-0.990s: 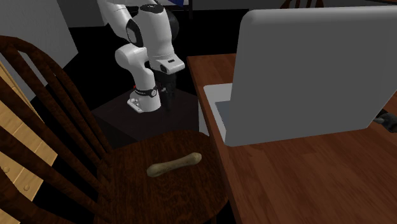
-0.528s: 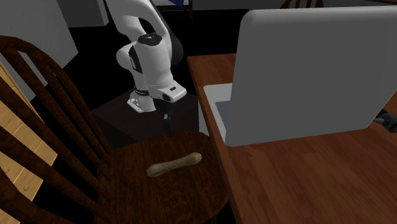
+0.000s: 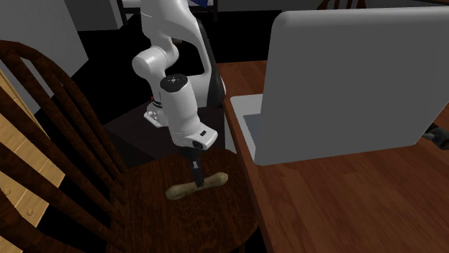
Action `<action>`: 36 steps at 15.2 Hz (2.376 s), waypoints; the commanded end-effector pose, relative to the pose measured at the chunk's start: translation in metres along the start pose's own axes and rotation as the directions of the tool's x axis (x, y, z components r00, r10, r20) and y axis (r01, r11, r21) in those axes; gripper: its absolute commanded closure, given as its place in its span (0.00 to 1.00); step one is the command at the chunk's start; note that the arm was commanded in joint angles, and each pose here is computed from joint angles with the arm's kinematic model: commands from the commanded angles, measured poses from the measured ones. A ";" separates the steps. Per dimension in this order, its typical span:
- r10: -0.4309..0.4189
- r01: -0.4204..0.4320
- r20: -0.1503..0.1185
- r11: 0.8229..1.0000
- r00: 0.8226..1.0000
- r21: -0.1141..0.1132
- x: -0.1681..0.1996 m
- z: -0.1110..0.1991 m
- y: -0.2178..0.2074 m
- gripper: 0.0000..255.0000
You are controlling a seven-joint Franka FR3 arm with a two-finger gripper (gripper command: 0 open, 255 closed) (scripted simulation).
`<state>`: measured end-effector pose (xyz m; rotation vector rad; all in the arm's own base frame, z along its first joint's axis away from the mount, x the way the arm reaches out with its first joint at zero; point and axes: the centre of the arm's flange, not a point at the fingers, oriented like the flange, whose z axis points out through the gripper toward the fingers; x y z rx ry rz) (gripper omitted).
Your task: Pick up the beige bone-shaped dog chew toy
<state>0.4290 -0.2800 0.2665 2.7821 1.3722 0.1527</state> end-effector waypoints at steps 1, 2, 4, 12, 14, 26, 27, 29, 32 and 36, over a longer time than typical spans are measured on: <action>-0.021 0.021 -0.005 1.000 1.000 -0.002 -0.003 0.010 0.007 0.00; -0.021 0.021 -0.005 1.000 1.000 -0.002 -0.003 0.016 0.007 0.00; -0.021 0.021 -0.005 1.000 1.000 -0.002 -0.004 0.026 0.006 0.00; -0.021 0.021 -0.005 1.000 1.000 -0.002 -0.002 0.047 0.008 1.00; -0.021 0.021 -0.005 1.000 1.000 -0.002 -0.003 0.047 0.009 1.00; -0.021 0.021 -0.005 1.000 1.000 -0.002 -0.003 0.008 0.007 1.00; -0.021 0.021 -0.005 1.000 1.000 -0.002 -0.002 0.003 0.008 1.00; -0.021 0.021 -0.005 1.000 1.000 -0.002 -0.002 -0.007 0.009 1.00; -0.021 0.021 -0.005 1.000 1.000 -0.002 -0.001 -0.023 0.010 1.00; -0.021 0.021 -0.005 1.000 1.000 -0.002 0.000 -0.035 0.011 1.00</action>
